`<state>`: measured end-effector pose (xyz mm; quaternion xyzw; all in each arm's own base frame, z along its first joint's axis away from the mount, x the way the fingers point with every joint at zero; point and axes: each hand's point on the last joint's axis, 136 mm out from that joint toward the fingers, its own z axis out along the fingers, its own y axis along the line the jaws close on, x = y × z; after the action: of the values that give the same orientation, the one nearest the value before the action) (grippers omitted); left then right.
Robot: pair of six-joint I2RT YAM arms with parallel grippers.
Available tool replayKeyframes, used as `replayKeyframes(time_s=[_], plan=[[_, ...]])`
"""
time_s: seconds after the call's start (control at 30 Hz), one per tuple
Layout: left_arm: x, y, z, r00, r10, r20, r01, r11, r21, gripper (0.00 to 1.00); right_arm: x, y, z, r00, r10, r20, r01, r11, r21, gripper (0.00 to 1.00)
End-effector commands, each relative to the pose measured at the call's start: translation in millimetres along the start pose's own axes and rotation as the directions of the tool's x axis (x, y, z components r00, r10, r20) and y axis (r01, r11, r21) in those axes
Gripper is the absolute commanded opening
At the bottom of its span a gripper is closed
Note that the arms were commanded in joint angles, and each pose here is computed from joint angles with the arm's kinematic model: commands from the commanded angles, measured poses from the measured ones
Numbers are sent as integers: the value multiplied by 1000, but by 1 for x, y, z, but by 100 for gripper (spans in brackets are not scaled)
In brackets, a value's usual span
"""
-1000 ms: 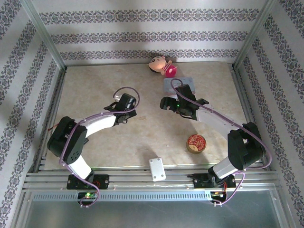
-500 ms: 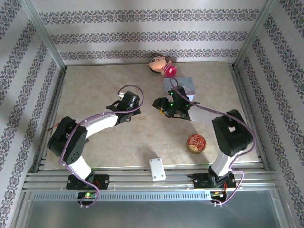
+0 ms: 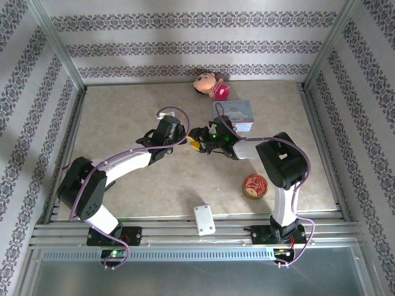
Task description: Unlock the padlock with the key
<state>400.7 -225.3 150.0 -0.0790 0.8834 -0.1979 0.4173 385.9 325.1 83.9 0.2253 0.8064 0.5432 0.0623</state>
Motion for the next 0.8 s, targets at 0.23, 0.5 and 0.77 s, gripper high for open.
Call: replayKeyframes(time_s=[0.23, 0.5, 0.77], plan=[[-20, -23, -22, 991, 56, 118, -66, 994, 86, 0, 0, 30, 7, 997, 75, -9, -75, 984, -164, 47], [-21, -27, -28, 989, 69, 129, -84, 990, 116, 0, -2, 34, -7, 998, 63, 10, -60, 981, -185, 49], [-41, -69, -60, 954, 281, 106, -299, 924, 238, 0, -14, 33, -49, 983, -157, 97, 172, 970, -171, 47]])
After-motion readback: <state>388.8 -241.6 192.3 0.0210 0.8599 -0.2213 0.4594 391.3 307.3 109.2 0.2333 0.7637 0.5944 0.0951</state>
